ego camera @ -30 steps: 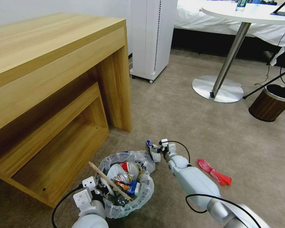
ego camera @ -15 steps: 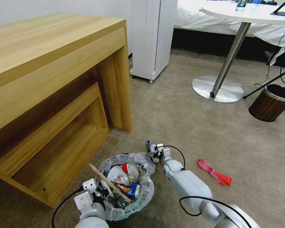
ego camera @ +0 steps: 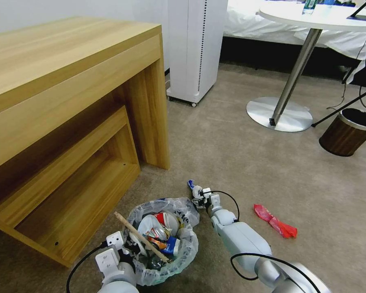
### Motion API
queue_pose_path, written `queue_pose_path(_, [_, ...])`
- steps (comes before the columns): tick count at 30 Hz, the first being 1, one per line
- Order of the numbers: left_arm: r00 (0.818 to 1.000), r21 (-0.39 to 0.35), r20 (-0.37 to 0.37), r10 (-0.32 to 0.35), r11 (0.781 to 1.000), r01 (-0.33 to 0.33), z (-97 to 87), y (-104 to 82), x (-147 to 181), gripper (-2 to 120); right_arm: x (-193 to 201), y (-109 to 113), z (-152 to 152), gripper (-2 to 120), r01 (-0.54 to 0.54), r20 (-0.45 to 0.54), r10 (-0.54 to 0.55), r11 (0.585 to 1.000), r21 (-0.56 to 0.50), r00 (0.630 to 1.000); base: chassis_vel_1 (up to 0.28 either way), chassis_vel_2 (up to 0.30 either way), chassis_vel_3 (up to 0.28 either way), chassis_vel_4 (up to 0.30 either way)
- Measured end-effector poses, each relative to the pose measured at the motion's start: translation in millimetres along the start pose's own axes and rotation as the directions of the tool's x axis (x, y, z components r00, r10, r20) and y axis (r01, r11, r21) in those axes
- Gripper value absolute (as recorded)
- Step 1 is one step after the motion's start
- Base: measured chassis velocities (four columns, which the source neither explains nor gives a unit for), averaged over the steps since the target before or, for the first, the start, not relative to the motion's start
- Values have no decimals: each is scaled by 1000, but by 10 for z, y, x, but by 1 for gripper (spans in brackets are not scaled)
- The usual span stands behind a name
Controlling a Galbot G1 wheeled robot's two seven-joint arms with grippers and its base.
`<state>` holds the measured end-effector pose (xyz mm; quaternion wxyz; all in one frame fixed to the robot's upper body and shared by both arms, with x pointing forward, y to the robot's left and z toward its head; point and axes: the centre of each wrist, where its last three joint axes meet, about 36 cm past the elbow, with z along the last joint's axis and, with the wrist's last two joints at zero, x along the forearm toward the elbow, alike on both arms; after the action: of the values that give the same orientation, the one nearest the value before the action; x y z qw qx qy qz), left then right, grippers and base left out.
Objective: Pick up the trash bin and place the garbage on the floor into it.
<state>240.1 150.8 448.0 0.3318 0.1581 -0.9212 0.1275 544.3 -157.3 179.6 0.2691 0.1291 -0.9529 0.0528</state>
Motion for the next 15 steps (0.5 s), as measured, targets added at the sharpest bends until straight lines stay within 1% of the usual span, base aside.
queue_pose_path(1, [1000, -1, 0, 0, 1000, 0, 3, 3, 1, 0, -4, 5, 3, 84, 3, 2, -3, 1000, 0, 1000, 0, 0, 0, 0])
queue_pose_path(2, [1000, -1, 0, 0, 1000, 0, 3, 3, 1, 0, -4, 5, 3, 84, 3, 2, -3, 1000, 0, 1000, 0, 0, 0, 0])
queue_pose_path(5, [1000, -4, -1, -2, 1000, 2, 24, 10, 10, 0, -8, 3, 20, 70, 5, 4, -5, 1000, -3, 1000, 0, 0, 0, 0])
queue_pose_path(6, [1000, -4, -1, -2, 1000, 2, 24, 10, 10, 0, -8, 3, 20, 70, 5, 4, -5, 1000, -3, 1000, 0, 0, 0, 0])
queue_pose_path(7, [1000, -7, -2, -2, 1000, 2, 35, 13, 16, 0, -8, 0, 25, 68, 7, 5, -7, 1000, -3, 1000, 0, 0, 0, 0])
queue_pose_path(9, [1000, -11, -2, 1, 1000, -1, 54, 18, 35, 0, -7, -9, 34, 56, 11, 11, -11, 1000, -6, 1000, 0, 0, 0, 0])
queue_pose_path(10, [1000, -11, -2, 1, 1000, -1, 54, 18, 35, 0, -7, -9, 34, 56, 11, 11, -11, 1000, -6, 1000, 0, 0, 0, 0])
queue_pose_path(11, [1000, -14, 0, 0, 1000, 0, 62, 23, 42, 0, -5, -6, 42, 49, 12, 14, -12, 1000, -9, 1000, 0, 0, 0, 0])
queue_pose_path(13, [1000, -17, 5, 0, 1000, 0, 67, 32, 51, 0, -4, -1, 47, 42, 13, 21, -12, 1000, -12, 1000, 0, 0, 0, 0])
queue_pose_path(14, [1000, -17, 5, 0, 1000, 0, 67, 32, 51, 0, -4, -1, 47, 42, 13, 21, -12, 1000, -12, 1000, 0, 0, 0, 0])
queue_pose_path(15, [1000, -20, 7, -1, 1000, 1, 74, 48, 60, 0, -2, -1, 51, 36, 12, 27, -12, 1000, -13, 1000, 0, 0, 0, 0])
